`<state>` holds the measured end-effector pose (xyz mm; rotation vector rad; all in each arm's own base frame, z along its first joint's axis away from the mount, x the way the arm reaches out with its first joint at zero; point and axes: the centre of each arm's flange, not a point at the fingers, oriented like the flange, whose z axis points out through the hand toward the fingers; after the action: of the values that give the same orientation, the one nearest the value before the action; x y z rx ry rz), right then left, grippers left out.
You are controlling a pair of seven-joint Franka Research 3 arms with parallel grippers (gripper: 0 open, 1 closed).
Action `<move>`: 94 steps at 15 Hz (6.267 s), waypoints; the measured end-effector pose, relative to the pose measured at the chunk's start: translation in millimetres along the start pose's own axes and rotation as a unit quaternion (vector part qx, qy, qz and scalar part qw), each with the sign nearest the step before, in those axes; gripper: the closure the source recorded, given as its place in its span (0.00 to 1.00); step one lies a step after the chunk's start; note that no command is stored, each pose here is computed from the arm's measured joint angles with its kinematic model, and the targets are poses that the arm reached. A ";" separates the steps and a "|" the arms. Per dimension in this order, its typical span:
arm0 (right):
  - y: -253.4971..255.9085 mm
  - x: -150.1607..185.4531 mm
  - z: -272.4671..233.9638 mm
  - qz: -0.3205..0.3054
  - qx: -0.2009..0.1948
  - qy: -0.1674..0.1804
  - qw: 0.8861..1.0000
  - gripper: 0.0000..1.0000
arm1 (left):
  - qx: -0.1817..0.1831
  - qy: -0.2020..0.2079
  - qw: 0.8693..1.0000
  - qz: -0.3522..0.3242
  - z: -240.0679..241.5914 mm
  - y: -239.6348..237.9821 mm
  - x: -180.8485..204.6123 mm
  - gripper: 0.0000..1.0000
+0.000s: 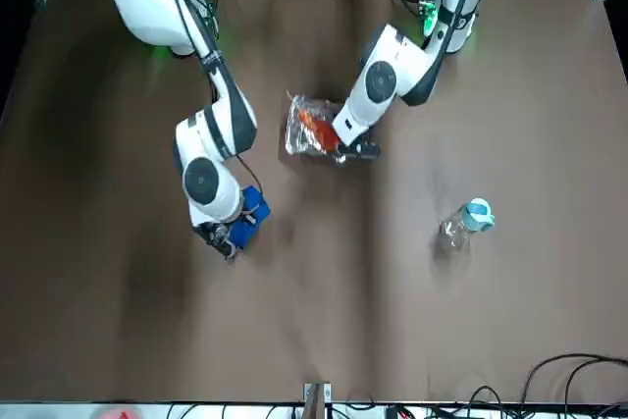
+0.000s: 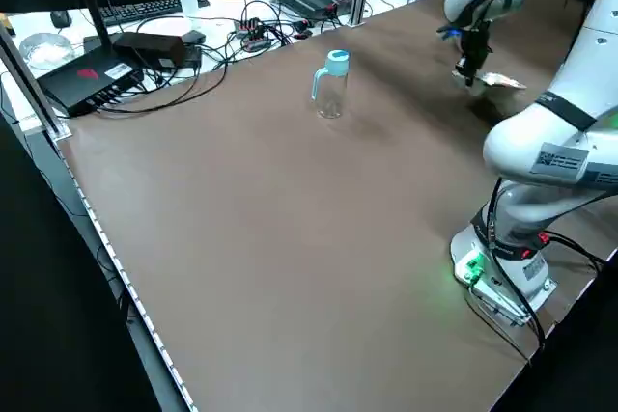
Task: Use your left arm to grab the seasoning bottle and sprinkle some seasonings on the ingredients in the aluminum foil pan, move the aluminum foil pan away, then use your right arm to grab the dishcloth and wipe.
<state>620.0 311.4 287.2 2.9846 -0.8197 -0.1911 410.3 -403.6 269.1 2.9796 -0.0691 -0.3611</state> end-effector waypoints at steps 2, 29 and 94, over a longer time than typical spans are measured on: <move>-24.7 -21.5 10.8 0.029 0.023 0.019 0.999 0.93 | 0.015 -0.023 1.000 -0.013 23.9 1.8 -35.0 0.98; -147.3 -168.7 121.2 0.124 0.224 0.069 0.964 0.93 | 0.064 0.115 0.988 -0.078 -169.2 -105.4 120.6 0.01; -115.9 -93.3 50.0 0.005 0.131 -0.018 0.991 0.93 | 0.083 0.096 0.992 0.015 -416.5 -286.3 28.1 0.00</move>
<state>592.6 458.4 239.4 3.2281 -0.9309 -0.1489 546.1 -67.0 622.0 3.1568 -0.1282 -0.0651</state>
